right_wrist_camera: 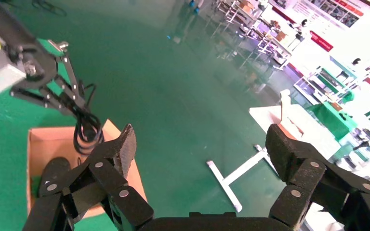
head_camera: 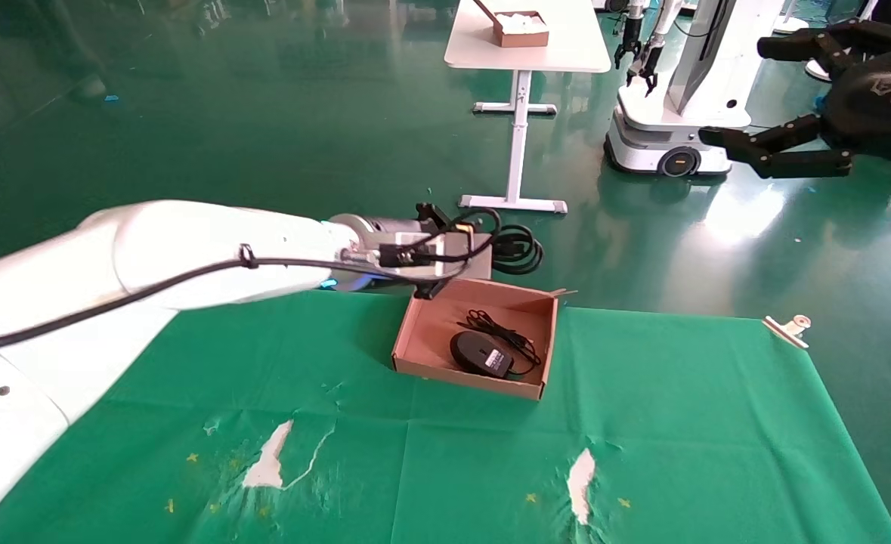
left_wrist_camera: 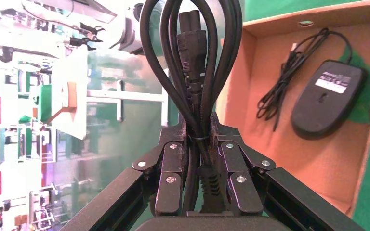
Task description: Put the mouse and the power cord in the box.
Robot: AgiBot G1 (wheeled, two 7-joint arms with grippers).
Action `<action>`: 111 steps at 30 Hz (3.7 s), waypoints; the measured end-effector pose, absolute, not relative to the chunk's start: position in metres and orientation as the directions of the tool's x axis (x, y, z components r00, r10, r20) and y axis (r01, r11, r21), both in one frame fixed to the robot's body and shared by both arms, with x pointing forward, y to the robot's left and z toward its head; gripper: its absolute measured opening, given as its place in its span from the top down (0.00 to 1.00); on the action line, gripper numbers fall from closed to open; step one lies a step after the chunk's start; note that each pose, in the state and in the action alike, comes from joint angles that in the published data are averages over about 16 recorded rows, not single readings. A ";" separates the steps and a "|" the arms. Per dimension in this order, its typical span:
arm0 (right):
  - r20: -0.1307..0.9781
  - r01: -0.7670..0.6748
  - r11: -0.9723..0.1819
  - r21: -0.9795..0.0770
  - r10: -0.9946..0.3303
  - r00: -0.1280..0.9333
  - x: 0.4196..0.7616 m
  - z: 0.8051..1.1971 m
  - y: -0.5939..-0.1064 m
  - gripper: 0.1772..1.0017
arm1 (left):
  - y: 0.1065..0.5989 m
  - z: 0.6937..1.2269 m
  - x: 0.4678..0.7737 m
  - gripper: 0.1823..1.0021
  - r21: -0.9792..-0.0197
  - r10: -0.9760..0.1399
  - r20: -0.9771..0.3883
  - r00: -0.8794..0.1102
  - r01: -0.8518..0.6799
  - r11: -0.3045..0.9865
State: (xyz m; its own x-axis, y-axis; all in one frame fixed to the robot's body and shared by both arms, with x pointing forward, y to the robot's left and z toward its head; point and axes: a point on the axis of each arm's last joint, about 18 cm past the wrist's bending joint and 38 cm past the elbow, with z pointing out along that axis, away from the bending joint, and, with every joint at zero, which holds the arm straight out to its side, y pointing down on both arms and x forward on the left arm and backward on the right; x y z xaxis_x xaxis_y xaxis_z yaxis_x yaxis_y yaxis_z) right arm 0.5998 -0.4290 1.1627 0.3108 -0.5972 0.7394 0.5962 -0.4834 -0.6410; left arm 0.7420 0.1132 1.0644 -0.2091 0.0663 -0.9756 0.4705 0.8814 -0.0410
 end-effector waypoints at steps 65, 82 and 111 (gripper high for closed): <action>0.551 0.532 -0.146 -0.834 -0.279 0.787 0.506 1.018 -0.322 0.00 | 0.280 0.987 0.520 0.00 -0.885 -0.239 -0.465 -0.852 0.439 0.155; 0.469 0.457 -0.107 -0.883 -0.158 0.869 0.469 0.988 -0.299 0.00 | 0.302 0.993 0.469 0.00 -0.875 -0.169 -0.483 -0.859 0.472 0.106; 0.478 0.465 -0.112 -0.878 -0.177 0.860 0.475 0.992 -0.302 0.00 | 0.300 0.992 0.475 0.00 -0.878 -0.177 -0.478 -0.860 0.465 0.111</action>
State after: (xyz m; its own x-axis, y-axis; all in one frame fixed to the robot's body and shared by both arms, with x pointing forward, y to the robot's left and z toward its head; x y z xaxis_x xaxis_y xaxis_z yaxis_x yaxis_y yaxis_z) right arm 0.4750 -0.3021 0.9920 0.8604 -0.1772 0.4777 0.4647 -0.1118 -0.8784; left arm 0.4746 0.3003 0.9923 -0.8602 -0.1772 -0.4781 0.4652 0.1113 -0.8782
